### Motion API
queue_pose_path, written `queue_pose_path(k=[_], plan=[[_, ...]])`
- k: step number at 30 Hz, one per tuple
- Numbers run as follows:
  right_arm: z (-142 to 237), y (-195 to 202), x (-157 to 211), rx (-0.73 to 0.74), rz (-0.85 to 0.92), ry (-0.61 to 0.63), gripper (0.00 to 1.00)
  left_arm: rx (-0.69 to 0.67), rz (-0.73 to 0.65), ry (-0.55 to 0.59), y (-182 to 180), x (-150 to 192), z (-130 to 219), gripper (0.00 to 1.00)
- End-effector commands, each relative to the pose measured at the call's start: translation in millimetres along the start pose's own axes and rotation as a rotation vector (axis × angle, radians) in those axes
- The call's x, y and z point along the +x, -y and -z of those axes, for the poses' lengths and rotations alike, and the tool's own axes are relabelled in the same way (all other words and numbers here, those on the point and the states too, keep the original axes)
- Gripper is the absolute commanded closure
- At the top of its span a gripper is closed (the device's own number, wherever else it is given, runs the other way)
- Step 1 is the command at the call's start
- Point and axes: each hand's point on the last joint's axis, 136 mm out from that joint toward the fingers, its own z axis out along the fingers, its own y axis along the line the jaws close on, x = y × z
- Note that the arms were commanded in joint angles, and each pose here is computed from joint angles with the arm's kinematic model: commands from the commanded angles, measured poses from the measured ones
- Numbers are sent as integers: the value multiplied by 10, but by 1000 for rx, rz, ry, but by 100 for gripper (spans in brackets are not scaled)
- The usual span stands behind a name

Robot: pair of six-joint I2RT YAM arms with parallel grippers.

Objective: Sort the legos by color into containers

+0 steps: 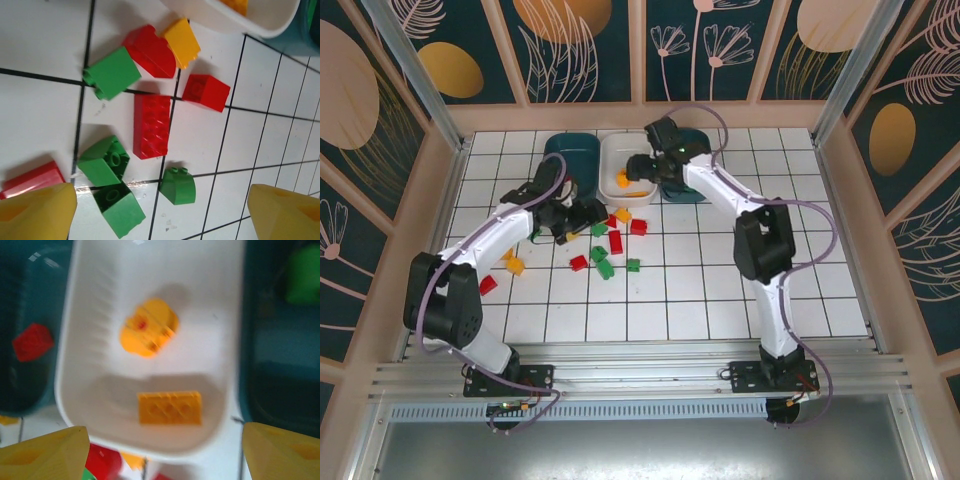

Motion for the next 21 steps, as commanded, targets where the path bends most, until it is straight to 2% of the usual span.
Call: queue_pose_path(k=[1,6,13,16,21], plan=[[374,288,-201,24,-89,88,20,-62,-15,-60,-35,121,-80,13],[464,549,-61,57,-140,76,21,-142,-27,-147,-58,423,-187,14],[595,644,215,60,-150,61,21,-234,94,-193,-316,783,-259,24],[655,658,295,54,-146,56,22,-215,81,-196,-216,842,-347,25],[807,734,357,70,-128,76,22,-255,53,-216,-149,1016,-480,22]])
